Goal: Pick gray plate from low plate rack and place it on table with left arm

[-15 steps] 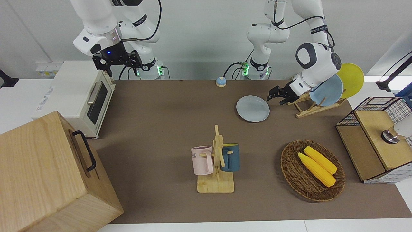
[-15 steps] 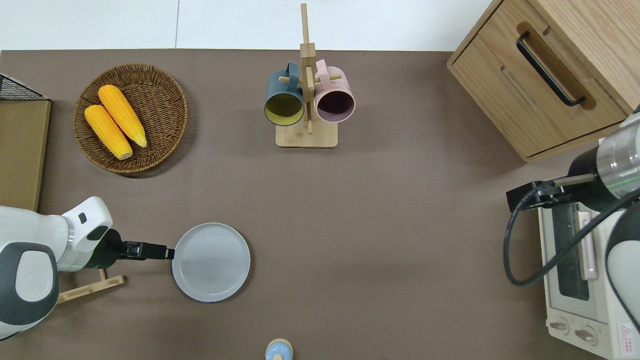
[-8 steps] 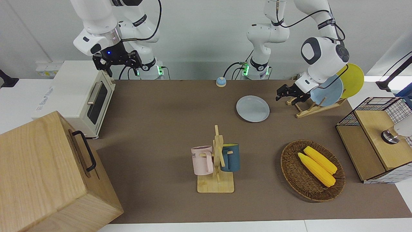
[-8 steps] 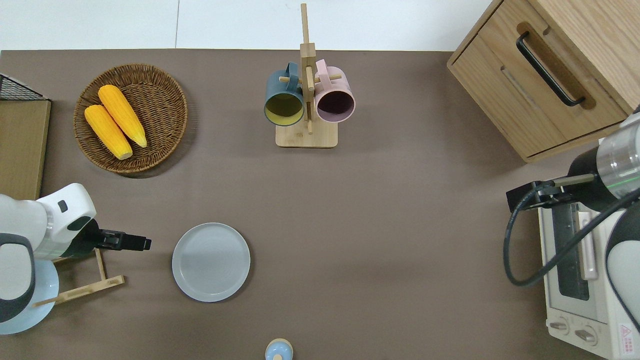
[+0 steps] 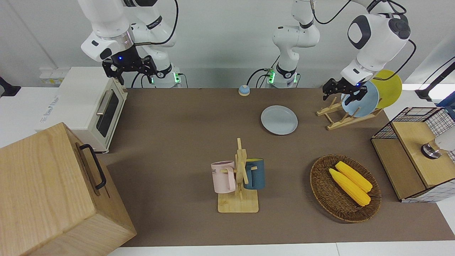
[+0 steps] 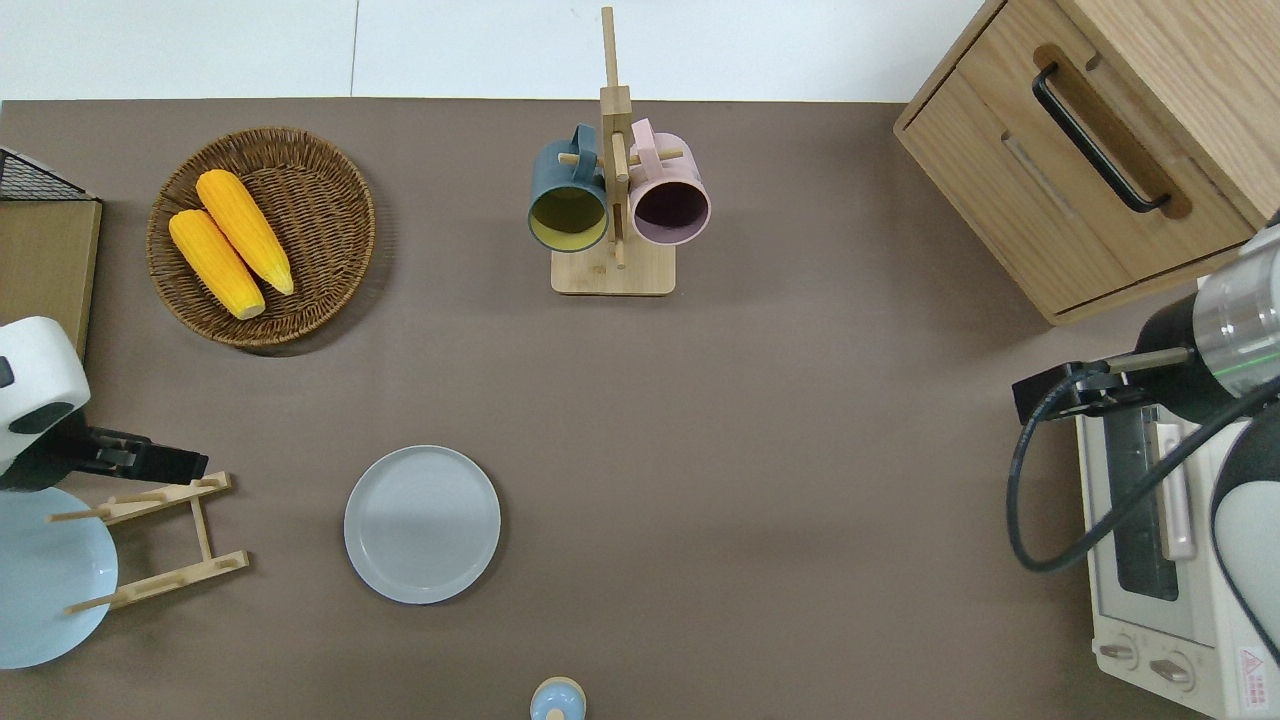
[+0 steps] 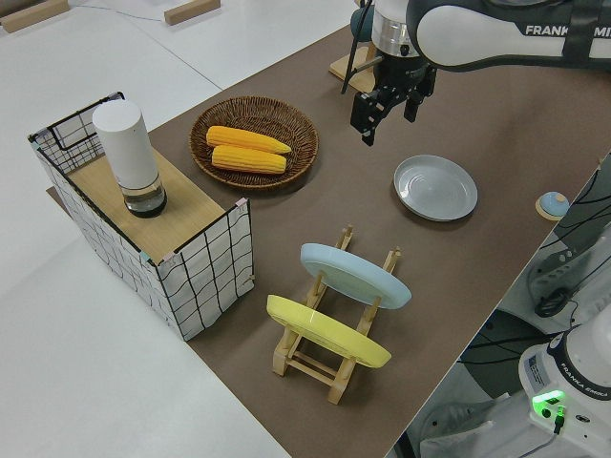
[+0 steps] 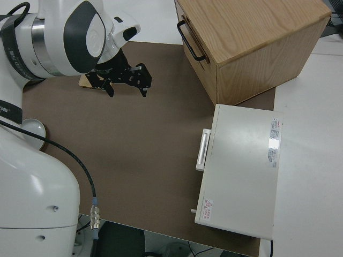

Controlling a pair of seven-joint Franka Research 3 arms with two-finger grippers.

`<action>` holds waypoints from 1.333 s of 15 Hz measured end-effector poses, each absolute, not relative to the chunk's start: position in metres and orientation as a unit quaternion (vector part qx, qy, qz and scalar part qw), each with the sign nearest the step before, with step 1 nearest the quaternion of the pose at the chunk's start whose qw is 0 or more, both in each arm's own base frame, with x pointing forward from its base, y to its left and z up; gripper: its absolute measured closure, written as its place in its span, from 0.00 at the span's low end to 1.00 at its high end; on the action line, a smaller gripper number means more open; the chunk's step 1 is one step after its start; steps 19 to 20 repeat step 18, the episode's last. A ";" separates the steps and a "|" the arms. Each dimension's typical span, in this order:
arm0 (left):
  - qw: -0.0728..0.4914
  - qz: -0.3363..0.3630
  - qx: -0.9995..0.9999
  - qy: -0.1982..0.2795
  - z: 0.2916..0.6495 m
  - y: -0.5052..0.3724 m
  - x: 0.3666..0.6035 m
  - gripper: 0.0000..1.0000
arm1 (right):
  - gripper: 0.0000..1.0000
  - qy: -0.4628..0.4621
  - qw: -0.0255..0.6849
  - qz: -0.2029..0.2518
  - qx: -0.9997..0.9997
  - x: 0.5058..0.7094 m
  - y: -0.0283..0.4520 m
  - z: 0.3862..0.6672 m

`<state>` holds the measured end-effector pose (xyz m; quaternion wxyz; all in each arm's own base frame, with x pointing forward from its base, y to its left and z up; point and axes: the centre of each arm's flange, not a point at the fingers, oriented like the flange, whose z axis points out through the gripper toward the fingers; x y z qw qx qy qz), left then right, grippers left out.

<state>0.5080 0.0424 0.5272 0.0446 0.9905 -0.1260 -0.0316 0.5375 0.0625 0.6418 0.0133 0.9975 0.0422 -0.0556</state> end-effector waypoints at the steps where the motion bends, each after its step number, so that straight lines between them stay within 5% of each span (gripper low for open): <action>1: 0.039 -0.029 0.991 -0.128 0.538 0.043 0.509 0.00 | 0.01 0.042 0.013 -0.056 0.997 0.538 0.062 0.642; 8: -0.018 -0.024 0.991 -0.130 0.591 0.028 0.510 0.00 | 0.01 0.042 0.013 -0.056 0.997 0.538 0.062 0.642; 20: 0.006 -0.019 0.997 -0.076 0.613 0.024 0.508 0.00 | 0.01 0.042 0.013 -0.056 0.997 0.538 0.062 0.642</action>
